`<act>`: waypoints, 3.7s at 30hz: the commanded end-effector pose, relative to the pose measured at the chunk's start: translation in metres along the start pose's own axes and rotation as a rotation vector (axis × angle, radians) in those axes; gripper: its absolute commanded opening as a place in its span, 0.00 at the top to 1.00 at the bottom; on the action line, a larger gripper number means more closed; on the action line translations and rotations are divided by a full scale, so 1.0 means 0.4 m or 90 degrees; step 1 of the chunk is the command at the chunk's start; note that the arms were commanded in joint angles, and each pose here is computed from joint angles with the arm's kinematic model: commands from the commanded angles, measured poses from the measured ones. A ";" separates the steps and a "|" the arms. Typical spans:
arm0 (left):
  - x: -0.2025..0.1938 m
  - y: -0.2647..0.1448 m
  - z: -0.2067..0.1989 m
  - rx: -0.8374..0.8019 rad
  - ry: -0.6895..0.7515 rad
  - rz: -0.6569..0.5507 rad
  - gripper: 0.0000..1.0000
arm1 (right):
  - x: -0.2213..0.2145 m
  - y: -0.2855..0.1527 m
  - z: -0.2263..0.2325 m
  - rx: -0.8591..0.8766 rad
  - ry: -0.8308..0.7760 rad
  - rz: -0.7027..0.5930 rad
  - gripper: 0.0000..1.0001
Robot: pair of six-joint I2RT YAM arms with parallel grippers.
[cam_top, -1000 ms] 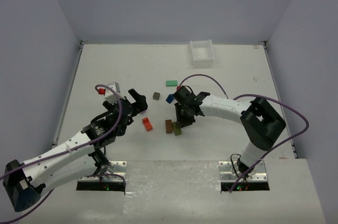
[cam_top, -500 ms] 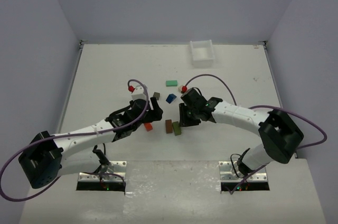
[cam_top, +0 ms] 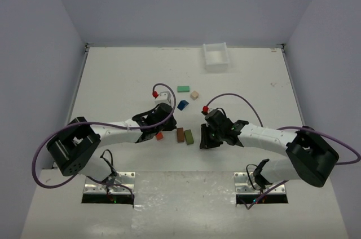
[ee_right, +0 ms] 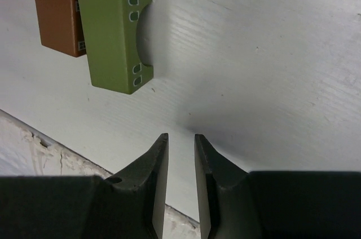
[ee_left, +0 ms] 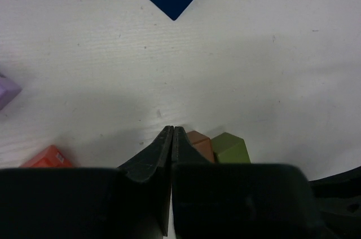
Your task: Build the wood block tower
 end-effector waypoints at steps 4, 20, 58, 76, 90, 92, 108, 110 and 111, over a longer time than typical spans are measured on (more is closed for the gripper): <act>0.007 0.047 -0.031 -0.002 -0.018 -0.010 1.00 | 0.032 0.035 0.030 0.050 -0.042 -0.031 0.77; -0.012 0.076 -0.031 0.003 -0.016 0.008 1.00 | 0.052 0.075 0.047 0.068 -0.056 -0.012 0.80; -0.017 0.087 -0.044 -0.009 -0.012 0.024 1.00 | 0.055 0.084 0.064 0.093 -0.059 -0.027 0.80; 0.055 0.079 -0.072 0.020 -0.016 -0.038 1.00 | 0.065 0.039 0.056 0.065 -0.058 -0.062 0.76; 0.285 -0.201 -0.108 -0.013 -0.035 -0.250 0.04 | 0.109 -0.173 -0.043 -0.166 0.015 -0.249 0.29; 0.297 -0.262 -0.071 0.000 -0.054 -0.287 0.00 | 0.112 -0.206 -0.067 -0.209 0.045 -0.291 0.02; 0.243 -0.341 0.083 0.101 -0.153 -0.327 0.00 | 0.102 -0.251 -0.096 -0.233 0.011 -0.338 0.01; 0.240 -0.331 0.082 0.109 -0.147 -0.320 0.00 | 0.102 -0.246 -0.097 -0.238 0.004 -0.329 0.01; 0.239 -0.326 0.079 0.110 -0.140 -0.314 0.00 | 0.104 -0.245 -0.096 -0.239 -0.001 -0.327 0.01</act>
Point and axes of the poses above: each gripper's point midway between its finger pads, its own y axis out along the fingers, its own z axis along the line the jaws close on, x = y × z, the point moved 6 cm from there along -y, back along the fingers, and after that the axes turned 5 degrees about -y, right-handed, at the moved point
